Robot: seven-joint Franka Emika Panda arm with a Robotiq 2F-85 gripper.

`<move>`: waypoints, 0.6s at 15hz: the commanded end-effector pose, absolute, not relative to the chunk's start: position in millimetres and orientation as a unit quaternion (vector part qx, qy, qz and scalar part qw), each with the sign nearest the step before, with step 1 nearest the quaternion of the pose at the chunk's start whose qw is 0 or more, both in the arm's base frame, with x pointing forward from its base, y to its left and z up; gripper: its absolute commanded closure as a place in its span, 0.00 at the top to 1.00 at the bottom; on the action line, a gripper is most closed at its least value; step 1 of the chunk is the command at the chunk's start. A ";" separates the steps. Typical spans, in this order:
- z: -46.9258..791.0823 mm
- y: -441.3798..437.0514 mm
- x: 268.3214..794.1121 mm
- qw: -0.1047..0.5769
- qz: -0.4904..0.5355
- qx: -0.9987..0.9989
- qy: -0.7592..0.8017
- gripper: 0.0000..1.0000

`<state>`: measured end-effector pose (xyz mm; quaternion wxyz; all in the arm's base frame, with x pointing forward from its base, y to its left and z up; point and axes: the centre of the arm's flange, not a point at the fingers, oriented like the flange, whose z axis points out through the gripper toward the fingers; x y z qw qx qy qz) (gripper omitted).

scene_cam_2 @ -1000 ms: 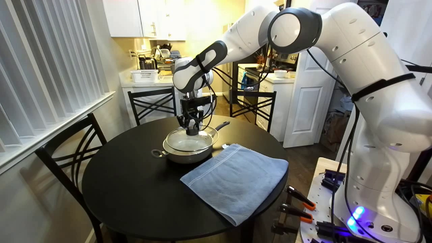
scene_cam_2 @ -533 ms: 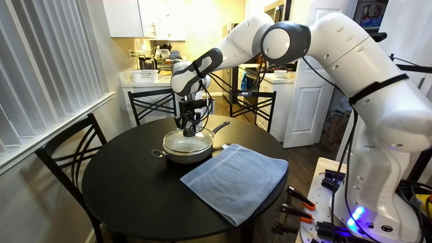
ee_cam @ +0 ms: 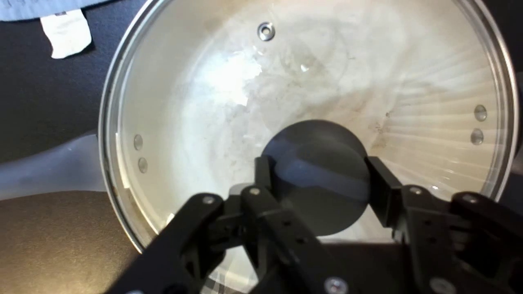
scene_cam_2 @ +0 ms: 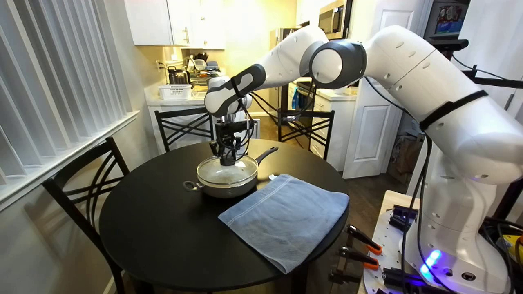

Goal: Place the lid on the pan

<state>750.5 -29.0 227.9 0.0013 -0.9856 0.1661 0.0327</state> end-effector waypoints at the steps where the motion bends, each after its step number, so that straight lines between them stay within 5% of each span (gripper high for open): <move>1: 235.3 -34.0 764.6 0.013 0.039 -0.985 0.165 0.33; 9: 226.6 -31.2 766.8 0.009 0.044 -0.986 0.163 0.33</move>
